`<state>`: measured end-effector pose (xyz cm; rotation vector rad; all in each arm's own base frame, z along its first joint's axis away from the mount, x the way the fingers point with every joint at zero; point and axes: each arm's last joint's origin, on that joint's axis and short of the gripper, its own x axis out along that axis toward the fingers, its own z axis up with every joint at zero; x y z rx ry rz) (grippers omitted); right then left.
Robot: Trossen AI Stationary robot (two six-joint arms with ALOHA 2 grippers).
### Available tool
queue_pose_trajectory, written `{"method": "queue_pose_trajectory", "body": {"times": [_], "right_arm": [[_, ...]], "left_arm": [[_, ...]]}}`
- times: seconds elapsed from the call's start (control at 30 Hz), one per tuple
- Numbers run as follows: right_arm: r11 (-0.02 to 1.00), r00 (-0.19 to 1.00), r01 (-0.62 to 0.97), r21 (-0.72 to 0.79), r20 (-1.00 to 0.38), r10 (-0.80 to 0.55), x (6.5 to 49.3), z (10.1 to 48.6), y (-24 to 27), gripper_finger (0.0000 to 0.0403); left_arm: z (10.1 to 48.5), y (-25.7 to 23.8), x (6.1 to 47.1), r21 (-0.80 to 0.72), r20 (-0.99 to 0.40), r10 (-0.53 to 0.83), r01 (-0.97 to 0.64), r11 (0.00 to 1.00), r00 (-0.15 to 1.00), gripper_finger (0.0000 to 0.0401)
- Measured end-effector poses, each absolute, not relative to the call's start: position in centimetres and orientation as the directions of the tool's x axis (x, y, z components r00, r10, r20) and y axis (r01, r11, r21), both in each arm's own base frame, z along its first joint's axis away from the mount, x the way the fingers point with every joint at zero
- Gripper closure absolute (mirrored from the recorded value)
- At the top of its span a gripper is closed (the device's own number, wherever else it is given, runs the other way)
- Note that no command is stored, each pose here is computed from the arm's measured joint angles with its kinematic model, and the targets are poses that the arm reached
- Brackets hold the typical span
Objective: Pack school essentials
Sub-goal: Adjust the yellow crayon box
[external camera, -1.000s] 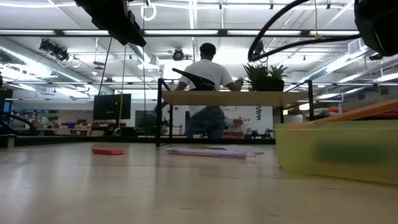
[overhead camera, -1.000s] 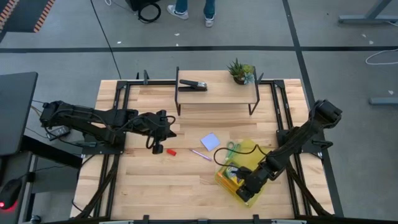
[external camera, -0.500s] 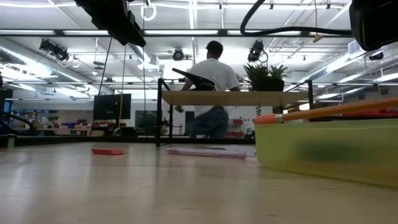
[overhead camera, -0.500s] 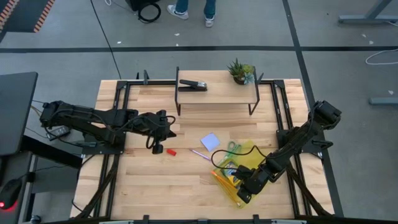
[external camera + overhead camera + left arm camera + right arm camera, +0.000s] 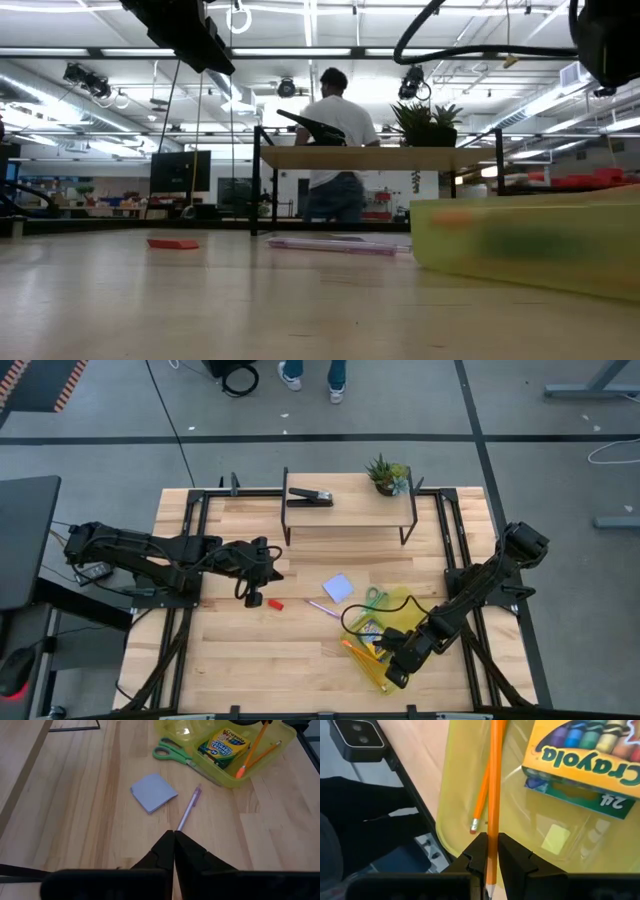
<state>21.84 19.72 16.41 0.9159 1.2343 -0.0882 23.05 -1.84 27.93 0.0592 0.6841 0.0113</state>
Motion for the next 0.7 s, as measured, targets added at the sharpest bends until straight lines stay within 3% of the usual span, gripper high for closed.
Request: {"method": "queue_pose_trajectory", "body": {"times": [0.27,0.7], "right_arm": [[0.658,0.394,0.518,0.546,-0.836,0.383,21.91,16.39,19.65,0.0352],[0.65,0.382,0.534,0.54,-0.84,0.384,21.73,16.7,19.37,0.0297]], "left_arm": [[27.93,-1.84,23.05,0.053,-0.631,0.03,0.004,0.999,0.775,0.039],[27.81,-1.84,23.17,0.052,-0.635,0.03,0.004,0.999,0.772,0.0371]]}}
